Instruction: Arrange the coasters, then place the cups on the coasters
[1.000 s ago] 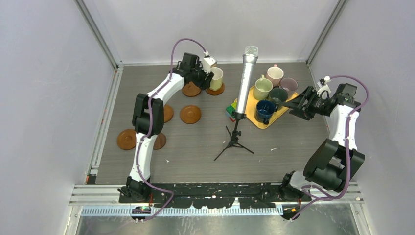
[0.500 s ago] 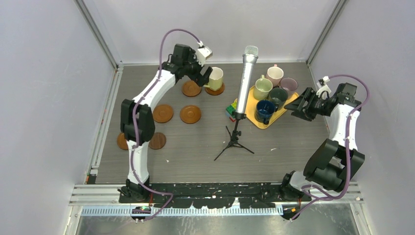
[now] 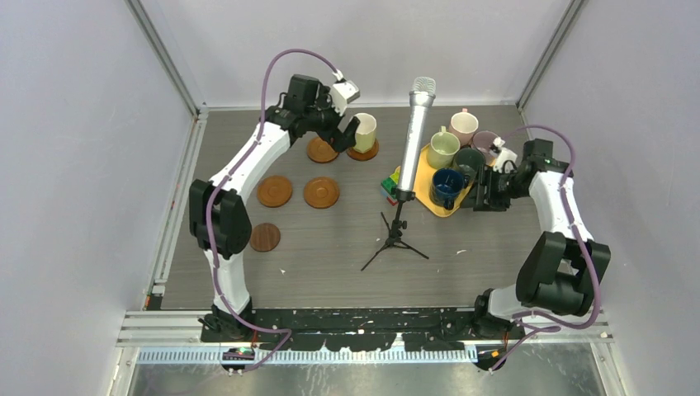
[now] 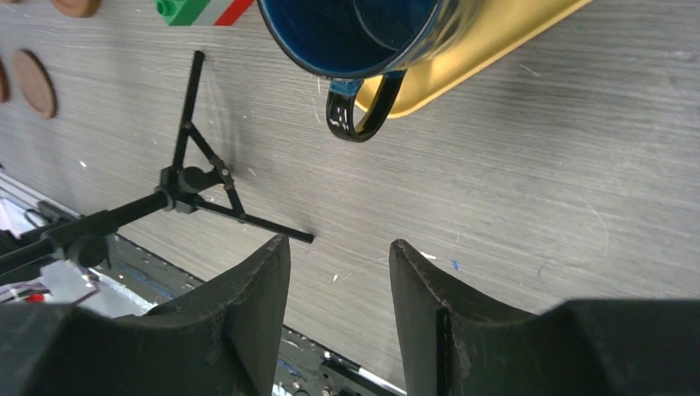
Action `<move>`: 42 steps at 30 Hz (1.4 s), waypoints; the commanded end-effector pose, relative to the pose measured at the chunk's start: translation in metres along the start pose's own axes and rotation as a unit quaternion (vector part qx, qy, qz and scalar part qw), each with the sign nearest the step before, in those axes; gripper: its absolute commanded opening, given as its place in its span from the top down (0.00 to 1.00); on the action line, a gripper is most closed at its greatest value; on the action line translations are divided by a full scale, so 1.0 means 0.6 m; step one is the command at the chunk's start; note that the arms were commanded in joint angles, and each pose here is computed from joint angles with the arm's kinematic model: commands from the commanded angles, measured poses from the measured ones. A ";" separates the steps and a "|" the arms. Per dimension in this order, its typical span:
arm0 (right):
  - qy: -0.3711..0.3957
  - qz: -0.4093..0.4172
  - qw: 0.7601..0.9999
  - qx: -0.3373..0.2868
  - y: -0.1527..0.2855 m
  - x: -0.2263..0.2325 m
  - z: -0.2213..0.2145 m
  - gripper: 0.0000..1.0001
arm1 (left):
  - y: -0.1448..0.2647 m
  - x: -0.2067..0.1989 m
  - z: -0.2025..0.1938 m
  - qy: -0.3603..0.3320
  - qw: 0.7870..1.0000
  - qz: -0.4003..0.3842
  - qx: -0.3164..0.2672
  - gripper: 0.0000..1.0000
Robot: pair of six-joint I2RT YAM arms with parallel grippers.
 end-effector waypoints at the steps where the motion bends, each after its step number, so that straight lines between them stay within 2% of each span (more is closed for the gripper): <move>1: 0.038 -0.032 0.999 -0.011 -0.035 -0.003 0.017 0.47 | -0.003 -0.030 0.010 0.009 0.999 -0.035 -0.004 0.00; 9: 0.056 -0.031 0.998 -0.005 -0.101 0.020 0.045 0.47 | -0.019 -0.046 0.005 0.026 0.998 -0.053 0.001 0.00; 15: 0.049 -0.022 0.998 0.014 -0.137 0.036 0.063 0.51 | -0.025 -0.053 0.006 0.028 0.998 -0.060 0.000 0.00; 20: 0.050 -0.004 0.999 0.003 -0.158 0.062 0.082 0.53 | -0.035 -0.059 0.003 0.031 0.997 -0.067 0.003 0.00; 29: 0.006 0.016 1.000 -0.006 -0.209 0.094 0.126 0.52 | -0.069 -0.077 -0.002 0.036 0.995 -0.088 0.016 0.00; 34: -0.007 0.022 1.000 0.000 -0.210 0.098 0.125 0.48 | -0.086 -0.084 -0.003 0.037 0.995 -0.096 0.019 0.00; 42: 0.044 -0.018 0.999 -0.023 -0.161 0.095 0.098 0.40 | -0.093 -0.090 -0.001 0.039 0.994 -0.102 0.016 0.00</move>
Point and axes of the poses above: each gripper's point midway between its finger pads, its own y axis back along the fingers, its own x axis along the line the jaws close on, z = x × y, the point moved 9 cm from there along y, back along the fingers, and after that the axes turned 12 degrees about -y, right-handed, at the moved point
